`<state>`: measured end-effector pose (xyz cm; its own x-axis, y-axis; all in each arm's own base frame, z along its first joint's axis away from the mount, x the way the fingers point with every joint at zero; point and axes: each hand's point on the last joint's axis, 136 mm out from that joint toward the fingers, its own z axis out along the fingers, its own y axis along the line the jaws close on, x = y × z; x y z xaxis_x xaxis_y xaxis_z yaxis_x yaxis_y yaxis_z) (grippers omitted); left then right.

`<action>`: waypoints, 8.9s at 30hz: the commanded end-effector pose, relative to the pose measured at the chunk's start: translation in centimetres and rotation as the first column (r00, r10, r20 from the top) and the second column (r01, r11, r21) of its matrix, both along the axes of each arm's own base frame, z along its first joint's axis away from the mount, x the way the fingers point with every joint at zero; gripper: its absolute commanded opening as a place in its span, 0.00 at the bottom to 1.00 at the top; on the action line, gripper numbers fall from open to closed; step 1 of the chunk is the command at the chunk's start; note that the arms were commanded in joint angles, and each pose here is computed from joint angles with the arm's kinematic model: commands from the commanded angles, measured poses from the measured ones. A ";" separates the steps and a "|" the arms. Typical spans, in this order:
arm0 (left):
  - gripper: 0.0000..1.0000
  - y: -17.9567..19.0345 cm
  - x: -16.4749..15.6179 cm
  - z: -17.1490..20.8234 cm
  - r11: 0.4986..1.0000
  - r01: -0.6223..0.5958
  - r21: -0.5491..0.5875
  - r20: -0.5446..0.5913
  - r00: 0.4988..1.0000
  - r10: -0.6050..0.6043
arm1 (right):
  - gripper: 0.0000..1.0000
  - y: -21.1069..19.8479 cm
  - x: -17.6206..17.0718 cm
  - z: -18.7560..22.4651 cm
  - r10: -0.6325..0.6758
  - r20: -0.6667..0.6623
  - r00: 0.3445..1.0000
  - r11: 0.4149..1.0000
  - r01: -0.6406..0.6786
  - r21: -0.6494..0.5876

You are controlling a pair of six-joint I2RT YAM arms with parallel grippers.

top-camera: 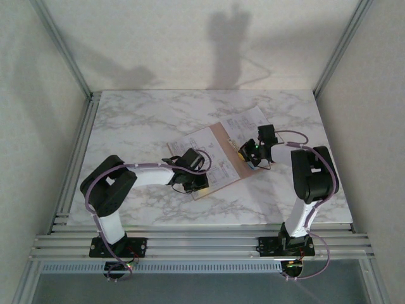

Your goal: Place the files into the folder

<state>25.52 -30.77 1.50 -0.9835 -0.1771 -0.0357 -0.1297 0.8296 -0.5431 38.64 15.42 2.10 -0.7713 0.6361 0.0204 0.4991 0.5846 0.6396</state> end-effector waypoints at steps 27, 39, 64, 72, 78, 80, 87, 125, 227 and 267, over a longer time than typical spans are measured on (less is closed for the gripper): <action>0.06 3.9 -2.6 -2.6 0.991 -0.024 0.130 -0.105 0.994 0.037 | 0.00 -6.5 -7.6 -8.3 -0.280 -0.427 0.860 0.873 0.043 -0.485; 0.07 3.5 -1.8 -1.8 0.993 -0.038 0.113 -0.082 0.995 0.048 | 0.00 -6.3 -8.2 -7.7 -0.311 -0.487 0.816 0.813 -0.037 -0.581; 0.06 4.4 -1.5 -2.3 0.989 -0.040 0.140 -0.070 0.996 0.050 | 0.08 0.2 -0.1 2.7 -0.101 -0.247 0.964 0.932 0.004 -0.363; 0.06 4.8 -1.4 -2.2 0.987 -0.045 0.157 -0.063 0.996 0.055 | 0.19 1.4 1.3 7.5 -0.065 -0.125 0.990 0.957 0.027 -0.289; 0.06 5.9 -1.4 -2.2 0.979 -0.050 0.197 -0.057 0.996 0.063 | 0.25 1.3 1.5 10.7 -0.010 -0.007 1.000 0.960 0.008 -0.279; 0.06 6.9 -1.5 -2.3 0.973 -0.054 0.226 -0.058 0.996 0.069 | 0.26 1.2 1.0 10.8 0.025 0.008 1.000 0.955 -0.022 -0.295; 0.07 11.1 -1.2 -1.7 0.956 -0.116 0.270 -0.040 0.991 0.131 | 0.17 2.6 -3.7 8.1 0.208 -0.001 0.978 0.939 -0.200 -0.279; 0.52 20.1 2.6 2.5 0.911 -0.388 0.140 0.029 0.921 0.388 | 0.03 8.4 -12.5 -1.4 0.439 -0.228 0.869 0.861 -0.479 -0.171; 0.00 18.3 8.3 15.9 0.877 -0.082 0.473 0.343 0.934 -0.098 | 0.02 -3.8 -4.9 0.5 0.062 -0.169 0.984 0.936 -0.116 -0.332; 0.52 -12.4 8.8 19.7 0.928 0.322 -0.188 0.399 0.888 -0.228 | 0.20 -9.5 -6.6 12.3 -0.039 0.059 0.998 0.842 0.064 -0.536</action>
